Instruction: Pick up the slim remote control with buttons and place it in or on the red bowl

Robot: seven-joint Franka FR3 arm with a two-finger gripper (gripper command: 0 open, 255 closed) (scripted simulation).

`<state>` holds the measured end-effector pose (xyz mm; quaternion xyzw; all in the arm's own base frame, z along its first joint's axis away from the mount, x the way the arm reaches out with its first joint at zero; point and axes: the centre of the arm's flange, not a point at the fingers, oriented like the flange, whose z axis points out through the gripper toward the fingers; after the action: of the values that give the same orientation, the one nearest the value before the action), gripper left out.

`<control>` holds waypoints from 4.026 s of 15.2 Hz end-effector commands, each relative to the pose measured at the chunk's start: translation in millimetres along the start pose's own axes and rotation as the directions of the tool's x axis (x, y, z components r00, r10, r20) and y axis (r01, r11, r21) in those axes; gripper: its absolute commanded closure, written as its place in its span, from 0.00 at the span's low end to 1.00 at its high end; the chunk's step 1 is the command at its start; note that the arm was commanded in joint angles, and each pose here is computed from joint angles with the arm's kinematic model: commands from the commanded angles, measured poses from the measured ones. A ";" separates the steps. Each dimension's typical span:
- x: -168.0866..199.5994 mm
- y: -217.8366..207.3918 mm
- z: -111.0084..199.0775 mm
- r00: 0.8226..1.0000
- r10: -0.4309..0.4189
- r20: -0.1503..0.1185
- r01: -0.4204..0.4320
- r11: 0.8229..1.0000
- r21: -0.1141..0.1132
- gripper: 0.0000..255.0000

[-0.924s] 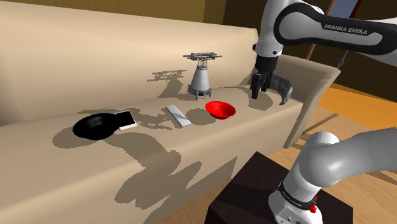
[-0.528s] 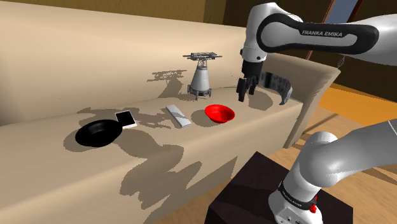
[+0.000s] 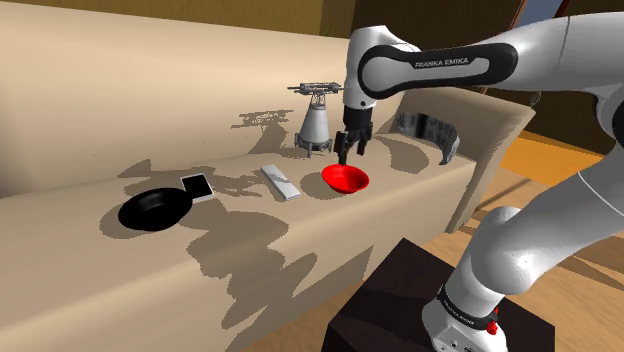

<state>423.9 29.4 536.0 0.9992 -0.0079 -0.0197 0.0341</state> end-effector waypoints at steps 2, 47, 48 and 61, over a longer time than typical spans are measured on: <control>30.2 -13.0 18.3 1.000 0.008 -0.009 -0.008 1.000 0.004 0.00; 225.3 -88.6 132.4 0.997 0.054 -0.058 -0.053 0.998 0.027 1.00; 225.1 -88.2 127.1 0.997 0.054 -0.058 -0.053 0.998 0.027 1.00; 222.5 -83.5 58.7 0.997 0.054 -0.058 -0.053 0.998 0.027 1.00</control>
<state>645.0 104.8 457.6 0.9991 -0.0340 0.0108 0.0221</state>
